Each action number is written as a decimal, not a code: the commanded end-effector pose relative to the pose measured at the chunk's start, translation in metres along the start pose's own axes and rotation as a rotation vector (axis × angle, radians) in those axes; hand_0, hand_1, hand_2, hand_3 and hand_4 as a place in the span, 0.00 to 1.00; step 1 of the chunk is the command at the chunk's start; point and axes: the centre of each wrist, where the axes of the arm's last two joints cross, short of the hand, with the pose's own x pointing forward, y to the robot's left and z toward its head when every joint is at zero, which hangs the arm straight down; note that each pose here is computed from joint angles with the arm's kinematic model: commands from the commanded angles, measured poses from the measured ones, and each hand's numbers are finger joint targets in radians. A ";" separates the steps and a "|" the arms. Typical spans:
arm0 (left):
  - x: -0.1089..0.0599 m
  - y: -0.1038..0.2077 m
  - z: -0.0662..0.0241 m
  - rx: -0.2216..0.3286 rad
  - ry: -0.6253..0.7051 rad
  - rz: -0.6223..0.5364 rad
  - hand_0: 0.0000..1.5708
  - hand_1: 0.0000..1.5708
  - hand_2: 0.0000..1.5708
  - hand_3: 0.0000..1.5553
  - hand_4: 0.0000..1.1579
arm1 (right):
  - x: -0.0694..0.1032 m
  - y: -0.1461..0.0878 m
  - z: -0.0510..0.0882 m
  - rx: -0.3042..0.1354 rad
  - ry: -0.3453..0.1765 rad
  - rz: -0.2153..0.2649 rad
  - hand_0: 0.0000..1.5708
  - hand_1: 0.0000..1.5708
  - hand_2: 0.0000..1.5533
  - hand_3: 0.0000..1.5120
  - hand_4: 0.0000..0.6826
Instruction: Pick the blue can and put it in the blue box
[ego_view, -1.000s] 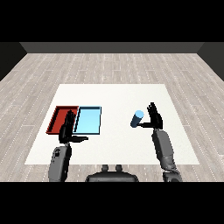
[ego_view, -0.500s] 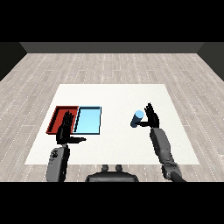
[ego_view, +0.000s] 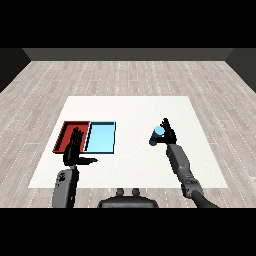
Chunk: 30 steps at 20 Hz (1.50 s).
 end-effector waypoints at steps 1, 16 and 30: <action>0.013 -0.014 0.0053 0.011 -0.002 0.018 0.00 0.00 0.00 0.00 0.00 | -0.018 0.015 0.003 -0.011 0.018 -0.006 0.00 0.00 0.00 0.00 0.00; 0.013 -0.006 -0.0070 0.000 0.010 0.008 0.00 0.00 0.00 0.00 0.00 | -0.002 0.030 -0.023 -0.145 0.000 0.098 0.96 0.96 0.95 0.95 0.87; -0.002 -0.018 0.0026 -0.042 0.019 -0.041 0.00 0.00 0.00 0.00 0.00 | 0.060 0.076 -0.049 0.050 -0.161 0.166 0.95 0.95 0.96 0.96 0.93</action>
